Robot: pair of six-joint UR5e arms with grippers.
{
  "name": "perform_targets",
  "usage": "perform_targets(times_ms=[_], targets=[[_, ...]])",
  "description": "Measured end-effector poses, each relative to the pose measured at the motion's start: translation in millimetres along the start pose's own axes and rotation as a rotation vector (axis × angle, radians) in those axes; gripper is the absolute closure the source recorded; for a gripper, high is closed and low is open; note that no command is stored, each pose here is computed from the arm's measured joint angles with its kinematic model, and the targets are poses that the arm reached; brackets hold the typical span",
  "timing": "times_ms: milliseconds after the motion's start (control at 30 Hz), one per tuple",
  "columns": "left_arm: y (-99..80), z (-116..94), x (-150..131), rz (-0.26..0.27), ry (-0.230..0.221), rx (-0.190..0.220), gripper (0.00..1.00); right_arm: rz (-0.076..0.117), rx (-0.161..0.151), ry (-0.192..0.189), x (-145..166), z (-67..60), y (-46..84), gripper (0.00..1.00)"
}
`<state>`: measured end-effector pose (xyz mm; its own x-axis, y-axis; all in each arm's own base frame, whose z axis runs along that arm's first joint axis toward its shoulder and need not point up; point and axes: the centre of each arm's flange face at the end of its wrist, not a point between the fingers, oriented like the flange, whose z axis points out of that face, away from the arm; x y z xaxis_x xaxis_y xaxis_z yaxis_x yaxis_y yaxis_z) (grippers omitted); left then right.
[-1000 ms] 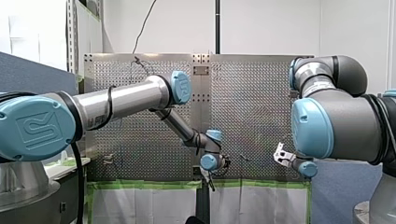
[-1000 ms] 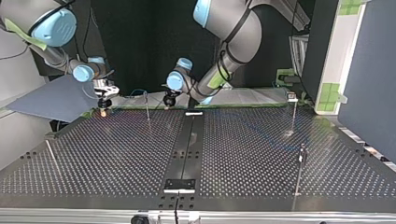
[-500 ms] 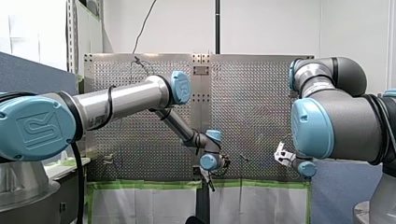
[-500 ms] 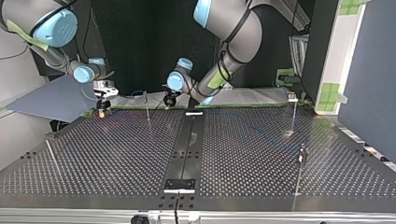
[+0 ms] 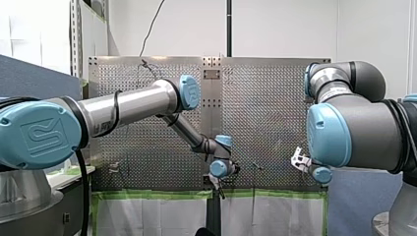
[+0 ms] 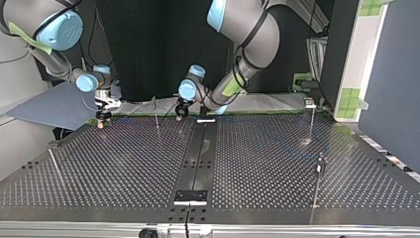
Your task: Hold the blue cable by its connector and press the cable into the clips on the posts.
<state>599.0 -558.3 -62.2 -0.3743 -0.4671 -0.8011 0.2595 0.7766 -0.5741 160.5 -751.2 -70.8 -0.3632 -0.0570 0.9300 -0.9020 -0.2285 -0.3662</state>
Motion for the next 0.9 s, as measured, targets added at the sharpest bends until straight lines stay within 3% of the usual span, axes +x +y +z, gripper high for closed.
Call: perform_targets(times_ms=[233,900], targets=[[4.8,3,-6,-0.001,-0.010,-0.008,1.00,0.000,-0.023,-0.005,2,3.6,3.0,1.00],[15.9,8,-16,-0.004,-0.014,-0.018,1.00,0.018,-0.013,0.011,10,14.3,3.1,1.00]])
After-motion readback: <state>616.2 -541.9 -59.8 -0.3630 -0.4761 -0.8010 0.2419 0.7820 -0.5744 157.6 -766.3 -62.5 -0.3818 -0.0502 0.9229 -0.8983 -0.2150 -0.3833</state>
